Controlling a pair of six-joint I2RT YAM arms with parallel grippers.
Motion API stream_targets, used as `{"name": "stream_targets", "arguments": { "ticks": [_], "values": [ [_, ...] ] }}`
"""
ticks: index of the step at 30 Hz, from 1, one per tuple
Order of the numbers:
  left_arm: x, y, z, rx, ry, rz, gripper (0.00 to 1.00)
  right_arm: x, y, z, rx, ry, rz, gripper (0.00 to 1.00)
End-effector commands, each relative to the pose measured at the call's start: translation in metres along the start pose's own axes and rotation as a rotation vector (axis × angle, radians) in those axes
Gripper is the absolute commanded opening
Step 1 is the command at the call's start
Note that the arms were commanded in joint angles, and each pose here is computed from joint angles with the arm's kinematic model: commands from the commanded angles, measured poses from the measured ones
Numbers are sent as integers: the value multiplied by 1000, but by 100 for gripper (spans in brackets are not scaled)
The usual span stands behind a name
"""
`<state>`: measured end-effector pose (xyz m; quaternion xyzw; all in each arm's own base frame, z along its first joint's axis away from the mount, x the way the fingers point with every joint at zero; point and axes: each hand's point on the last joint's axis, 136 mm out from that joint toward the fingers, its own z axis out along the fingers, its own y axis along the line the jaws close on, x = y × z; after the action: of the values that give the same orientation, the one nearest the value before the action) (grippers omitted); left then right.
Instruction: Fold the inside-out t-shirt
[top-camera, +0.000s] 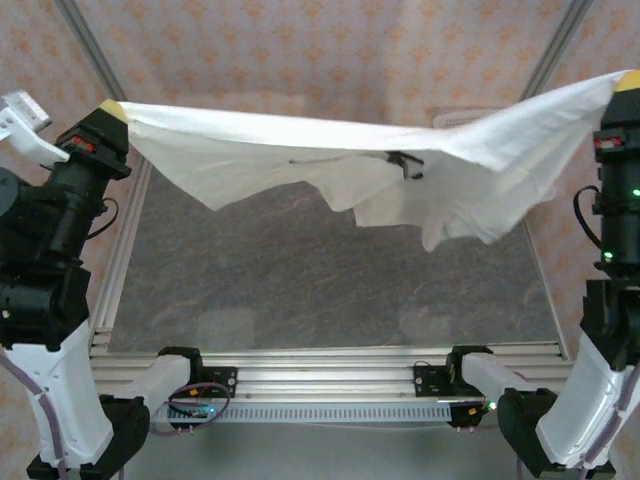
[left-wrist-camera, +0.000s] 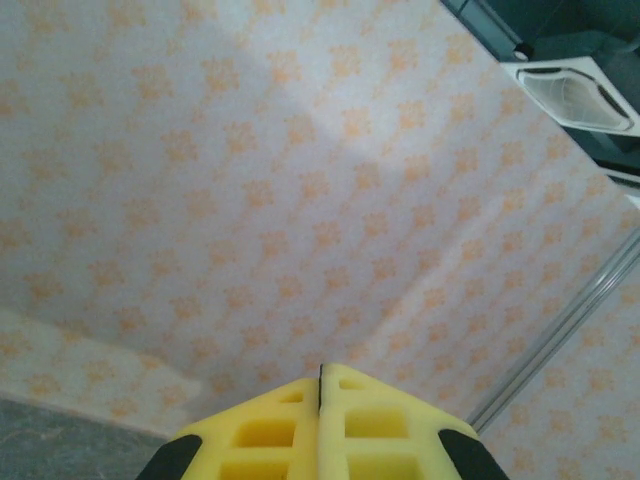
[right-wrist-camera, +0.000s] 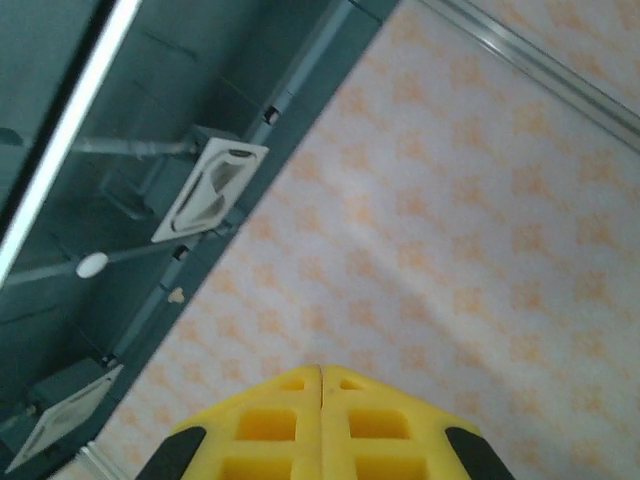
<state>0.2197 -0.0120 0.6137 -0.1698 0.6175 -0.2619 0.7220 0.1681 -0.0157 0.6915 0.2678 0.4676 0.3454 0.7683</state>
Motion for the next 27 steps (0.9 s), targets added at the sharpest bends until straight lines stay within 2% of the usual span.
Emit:
{"name": "stream_targets", "arguments": {
  "ticks": [1, 5, 7, 14, 19, 22, 27],
  "values": [
    [-10, 2, -10, -43, -21, 27, 0, -14, 14, 1, -20, -34, -22, 0],
    [-27, -5, -11, -40, -71, 53, 0, -17, 22, 17, -41, -37, -24, 0],
    [-27, -2, 1, -54, -66, 66, 0, -10, 17, 39, -34, -24, -21, 0],
    [-11, 23, 78, -102, -7, 107, 0, 38, -5, 146, -91, 73, 44, 0],
    [-11, 39, 128, -131, 5, 137, 0, 53, -13, 204, -182, 40, 125, 0],
    [-28, 39, 145, -115, -31, 116, 0, 48, -8, 216, -252, -14, 164, 0],
    [-60, 19, 144, -48, -118, 97, 0, 34, 2, 211, -283, -74, 142, 0]
  ]
}}
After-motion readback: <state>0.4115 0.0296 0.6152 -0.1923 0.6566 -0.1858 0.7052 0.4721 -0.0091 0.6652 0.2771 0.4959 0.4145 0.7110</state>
